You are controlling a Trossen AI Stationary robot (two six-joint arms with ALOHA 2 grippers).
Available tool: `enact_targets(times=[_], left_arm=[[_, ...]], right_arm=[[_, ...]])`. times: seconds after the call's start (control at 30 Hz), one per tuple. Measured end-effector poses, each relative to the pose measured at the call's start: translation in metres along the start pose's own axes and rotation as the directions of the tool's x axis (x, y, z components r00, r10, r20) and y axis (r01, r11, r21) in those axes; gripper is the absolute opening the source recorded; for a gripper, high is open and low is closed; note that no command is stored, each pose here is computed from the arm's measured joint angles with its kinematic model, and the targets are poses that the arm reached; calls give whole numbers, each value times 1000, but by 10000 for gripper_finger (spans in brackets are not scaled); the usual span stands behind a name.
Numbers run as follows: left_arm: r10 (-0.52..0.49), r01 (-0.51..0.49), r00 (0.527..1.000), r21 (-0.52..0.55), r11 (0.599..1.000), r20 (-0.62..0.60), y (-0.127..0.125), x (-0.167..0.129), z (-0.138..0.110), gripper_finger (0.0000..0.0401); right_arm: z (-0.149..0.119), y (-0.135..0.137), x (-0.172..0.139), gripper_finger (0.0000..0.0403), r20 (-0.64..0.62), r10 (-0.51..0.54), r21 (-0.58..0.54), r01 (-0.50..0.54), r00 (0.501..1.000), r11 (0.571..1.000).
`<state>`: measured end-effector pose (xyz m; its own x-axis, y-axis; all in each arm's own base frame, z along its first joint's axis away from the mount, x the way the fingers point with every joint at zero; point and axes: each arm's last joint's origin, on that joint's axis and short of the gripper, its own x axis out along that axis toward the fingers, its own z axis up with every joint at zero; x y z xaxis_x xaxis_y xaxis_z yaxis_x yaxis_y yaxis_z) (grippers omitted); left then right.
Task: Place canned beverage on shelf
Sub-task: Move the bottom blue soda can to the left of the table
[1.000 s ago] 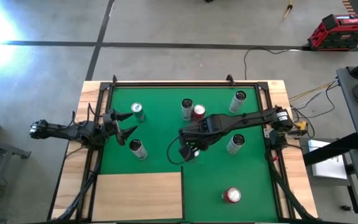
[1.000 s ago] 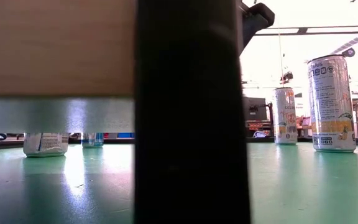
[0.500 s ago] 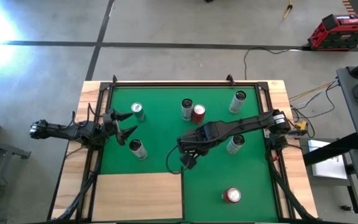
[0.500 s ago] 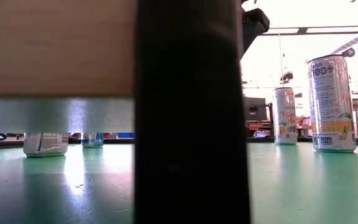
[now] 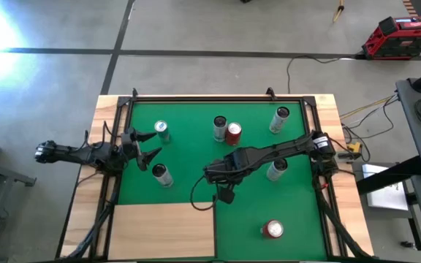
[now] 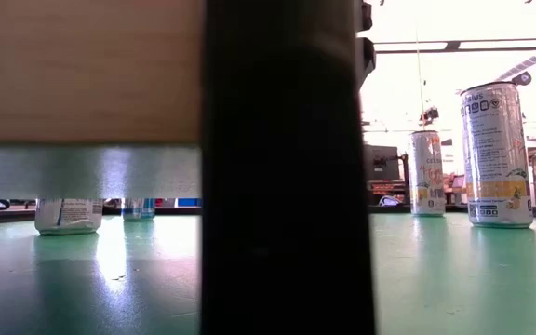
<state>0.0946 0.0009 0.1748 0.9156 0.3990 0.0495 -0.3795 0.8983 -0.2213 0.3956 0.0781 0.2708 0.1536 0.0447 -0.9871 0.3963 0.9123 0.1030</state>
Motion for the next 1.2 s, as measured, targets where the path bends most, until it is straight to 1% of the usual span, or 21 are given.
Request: enact_targets(times=[0.2,0.37,0.5,0.57,0.67,0.87,0.9,1.2], left_arm=[[0,0,1000,0,1000,0,0,0,0,355],[0,0,1000,0,1000,0,0,0,0,355],[0,0,1000,0,1000,0,0,0,0,355],[0,0,1000,0,1000,0,0,0,0,355],[0,0,1000,0,1000,0,0,0,0,355],[0,0,1000,0,1000,0,0,0,0,355],[0,0,1000,0,1000,0,0,0,0,355],[0,0,1000,0,1000,1,0,0,0,355]], right_arm=[[1,-1,0,396,37,-49,-28,50,998,998],[2,-2,0,395,47,-60,-27,62,997,998],[1,-3,0,385,58,-93,-28,95,994,995],[1,-2,0,371,63,-98,-32,100,993,994],[1,-2,0,336,65,-100,-31,102,993,994],[1,-2,0,232,68,-100,-21,101,993,995],[1,-2,0,227,68,-99,-21,101,993,995],[1,3,0,227,91,-82,-43,86,992,995]])
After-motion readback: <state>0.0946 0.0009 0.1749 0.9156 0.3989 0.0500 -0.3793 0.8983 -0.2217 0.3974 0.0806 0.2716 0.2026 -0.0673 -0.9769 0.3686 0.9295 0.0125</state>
